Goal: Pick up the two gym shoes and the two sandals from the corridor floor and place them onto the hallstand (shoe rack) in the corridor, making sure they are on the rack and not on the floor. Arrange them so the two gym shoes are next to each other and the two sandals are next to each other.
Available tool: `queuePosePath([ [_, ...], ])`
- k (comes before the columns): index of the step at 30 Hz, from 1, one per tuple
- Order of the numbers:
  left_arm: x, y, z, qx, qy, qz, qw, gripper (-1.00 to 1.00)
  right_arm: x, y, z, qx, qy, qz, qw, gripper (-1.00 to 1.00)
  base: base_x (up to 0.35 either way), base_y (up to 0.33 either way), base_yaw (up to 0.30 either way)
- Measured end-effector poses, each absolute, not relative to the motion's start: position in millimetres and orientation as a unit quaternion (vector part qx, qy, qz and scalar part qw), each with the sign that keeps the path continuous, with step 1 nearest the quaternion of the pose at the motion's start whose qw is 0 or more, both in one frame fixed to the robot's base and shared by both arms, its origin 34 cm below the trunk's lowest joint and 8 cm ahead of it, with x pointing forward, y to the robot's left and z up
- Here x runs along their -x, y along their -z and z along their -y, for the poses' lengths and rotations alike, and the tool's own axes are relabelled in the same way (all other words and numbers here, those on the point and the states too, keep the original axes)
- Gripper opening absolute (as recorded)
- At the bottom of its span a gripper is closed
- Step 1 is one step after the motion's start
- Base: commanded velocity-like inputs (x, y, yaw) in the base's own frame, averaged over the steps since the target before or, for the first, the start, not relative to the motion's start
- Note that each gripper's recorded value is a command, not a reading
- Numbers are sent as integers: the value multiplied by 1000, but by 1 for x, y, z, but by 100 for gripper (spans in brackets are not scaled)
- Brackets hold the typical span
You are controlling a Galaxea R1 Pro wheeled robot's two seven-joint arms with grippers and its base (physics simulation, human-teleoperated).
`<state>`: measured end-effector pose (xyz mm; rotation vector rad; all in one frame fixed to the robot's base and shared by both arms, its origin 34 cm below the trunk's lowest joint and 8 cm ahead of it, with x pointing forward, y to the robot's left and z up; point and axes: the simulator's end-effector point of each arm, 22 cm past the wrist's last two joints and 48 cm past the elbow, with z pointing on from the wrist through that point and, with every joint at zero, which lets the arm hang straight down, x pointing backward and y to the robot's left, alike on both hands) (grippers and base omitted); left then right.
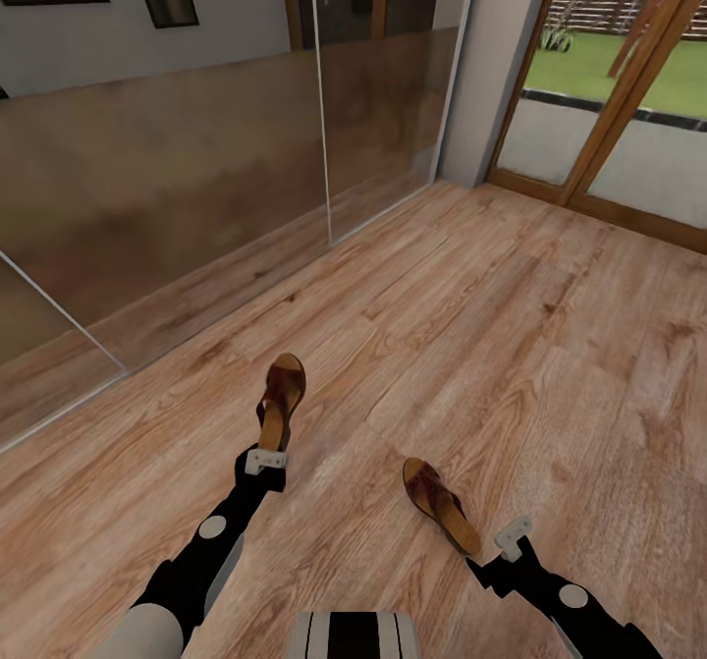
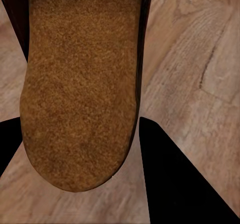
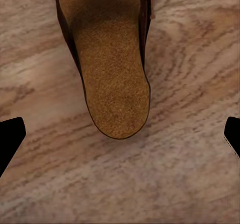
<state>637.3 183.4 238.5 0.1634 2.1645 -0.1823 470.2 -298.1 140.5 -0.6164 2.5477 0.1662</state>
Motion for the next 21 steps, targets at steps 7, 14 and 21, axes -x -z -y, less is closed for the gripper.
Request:
queuePosePath([
  [7,-638,-239,-184,-66,74,-881,463,-100,-470,-141,298,227,-62,-938,255,100,158,0,0],
  [14,-638,-238,-184,-66,74,-881,463,-100,-470,-141,296,227,-63,-938,255,100,89,0,0],
  [21,-638,-239,-184,-67,74,-880,465,-100,-470,-140,296,227,-63,-938,255,100,30,0,0],
])
